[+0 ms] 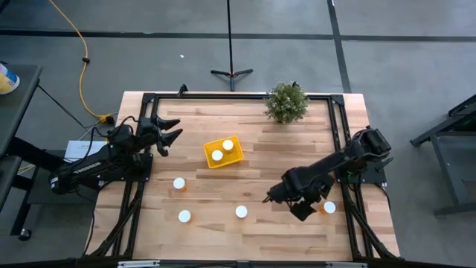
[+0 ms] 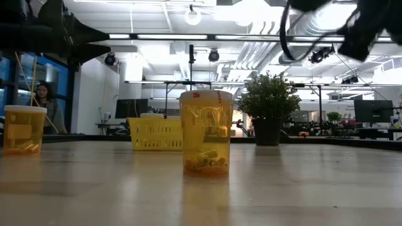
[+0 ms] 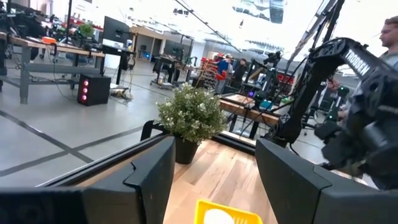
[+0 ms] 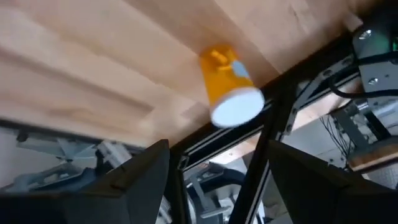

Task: Pick and place pill bottles into a basket
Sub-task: Put the orange pill bottle into the yellow bin

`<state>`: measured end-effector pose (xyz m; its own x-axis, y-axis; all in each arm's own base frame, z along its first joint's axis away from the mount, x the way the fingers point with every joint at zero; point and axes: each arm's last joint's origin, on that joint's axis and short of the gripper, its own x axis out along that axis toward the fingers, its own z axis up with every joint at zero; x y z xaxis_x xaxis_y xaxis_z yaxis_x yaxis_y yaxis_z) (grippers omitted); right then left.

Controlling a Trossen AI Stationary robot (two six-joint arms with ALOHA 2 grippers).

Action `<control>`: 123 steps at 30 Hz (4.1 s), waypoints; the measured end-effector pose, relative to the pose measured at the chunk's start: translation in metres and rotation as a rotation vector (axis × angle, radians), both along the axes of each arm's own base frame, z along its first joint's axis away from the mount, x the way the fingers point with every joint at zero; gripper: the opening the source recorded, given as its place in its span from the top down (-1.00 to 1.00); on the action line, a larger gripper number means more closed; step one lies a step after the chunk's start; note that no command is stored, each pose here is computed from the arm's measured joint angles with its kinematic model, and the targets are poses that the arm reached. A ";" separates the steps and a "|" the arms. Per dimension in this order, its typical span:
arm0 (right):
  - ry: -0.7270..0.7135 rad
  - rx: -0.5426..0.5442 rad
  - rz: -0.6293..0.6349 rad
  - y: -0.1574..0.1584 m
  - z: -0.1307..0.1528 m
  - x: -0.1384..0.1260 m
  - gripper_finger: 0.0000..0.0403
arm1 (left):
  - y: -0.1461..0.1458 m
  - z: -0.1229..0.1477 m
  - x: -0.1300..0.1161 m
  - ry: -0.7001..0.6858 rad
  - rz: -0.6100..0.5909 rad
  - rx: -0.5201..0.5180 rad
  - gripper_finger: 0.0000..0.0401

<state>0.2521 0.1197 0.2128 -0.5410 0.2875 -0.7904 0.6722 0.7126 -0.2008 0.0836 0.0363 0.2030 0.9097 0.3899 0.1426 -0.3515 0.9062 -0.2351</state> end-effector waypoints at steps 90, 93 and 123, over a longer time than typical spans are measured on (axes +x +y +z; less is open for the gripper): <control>0.006 0.168 0.185 -0.002 -0.067 -0.038 0.09 | 0.000 0.000 0.000 0.004 0.000 -0.002 -0.29; 0.005 0.168 0.184 -0.002 -0.067 -0.038 0.09 | 0.000 0.000 0.000 0.004 0.000 -0.002 -0.29; -0.034 0.062 0.192 -0.021 -0.069 -0.030 0.01 | 0.000 0.000 0.000 0.004 0.001 -0.002 -0.29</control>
<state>0.2224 0.0992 0.1440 -0.5638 0.2300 -0.7932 0.5283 0.8387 -0.1323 0.0837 0.0364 0.2026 0.9101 0.3906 0.1382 -0.3529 0.9056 -0.2354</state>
